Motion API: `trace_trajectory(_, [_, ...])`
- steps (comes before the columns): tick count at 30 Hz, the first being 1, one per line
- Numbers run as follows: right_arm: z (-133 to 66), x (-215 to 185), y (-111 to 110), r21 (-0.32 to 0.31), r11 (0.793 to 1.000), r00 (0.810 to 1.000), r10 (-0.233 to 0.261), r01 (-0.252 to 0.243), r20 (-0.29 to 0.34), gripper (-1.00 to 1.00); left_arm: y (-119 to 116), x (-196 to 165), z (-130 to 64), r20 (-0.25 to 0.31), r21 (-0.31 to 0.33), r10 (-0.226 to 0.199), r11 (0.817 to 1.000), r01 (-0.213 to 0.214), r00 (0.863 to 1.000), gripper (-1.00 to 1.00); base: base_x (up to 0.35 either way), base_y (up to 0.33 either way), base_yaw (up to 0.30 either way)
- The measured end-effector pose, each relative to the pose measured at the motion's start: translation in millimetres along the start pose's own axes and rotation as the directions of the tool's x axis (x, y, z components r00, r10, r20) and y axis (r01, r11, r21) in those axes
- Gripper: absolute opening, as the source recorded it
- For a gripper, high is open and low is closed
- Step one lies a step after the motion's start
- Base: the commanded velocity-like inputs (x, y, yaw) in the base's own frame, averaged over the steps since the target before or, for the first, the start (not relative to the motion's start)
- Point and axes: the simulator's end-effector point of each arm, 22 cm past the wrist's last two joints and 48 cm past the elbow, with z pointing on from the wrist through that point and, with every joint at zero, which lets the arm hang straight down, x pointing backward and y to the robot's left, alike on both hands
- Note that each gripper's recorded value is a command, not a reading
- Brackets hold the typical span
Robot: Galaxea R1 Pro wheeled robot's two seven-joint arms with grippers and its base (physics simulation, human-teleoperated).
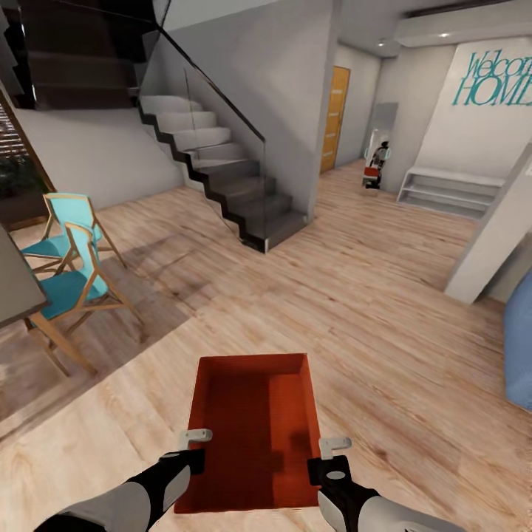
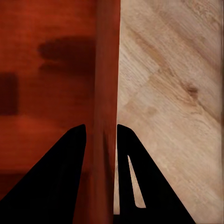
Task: Move the two storage containers from the living room to the garage. In the garage, place one container on the floor and stack the other container on top of it (either order is fine).
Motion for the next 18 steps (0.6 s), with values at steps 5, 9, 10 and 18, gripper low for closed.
trace_trajectory(5, [0.0, -0.2, 0.0, 0.0, 1.0, 1.0, 0.0, 0.0, 0.0, -1.0, 0.0, -0.1, 0.0, 0.0, 0.0, 0.0, 1.0, 0.0, 1.0, -1.0, 0.323, 0.0, -0.25])
trace_trajectory(9, [0.0, -0.1, 0.1, 0.0, 1.0, 1.0, -0.001, 0.001, 0.0, -1.0, 0.1, 0.1, 0.0, 0.0, 0.0, -0.001, 1.0, 0.001, 1.0, -1.0, 0.323, 0.0, -0.163])
trace_trajectory(10, [0.0, 0.0, 0.1, 0.0, 1.0, 1.0, -0.001, 0.001, -0.001, -1.0, 0.1, 0.3, 0.0, -0.001, 0.0, -0.001, 1.0, 0.001, 1.0, -1.0, 0.323, 0.0, -0.039])
trace_trajectory(18, [0.0, -0.1, 0.1, 0.0, 1.0, 1.0, -0.001, 0.001, 0.0, -1.0, 0.1, 0.1, 0.0, 0.0, 0.0, 0.0, 1.0, 0.0, 1.0, -1.0, 0.323, 0.0, -0.006])
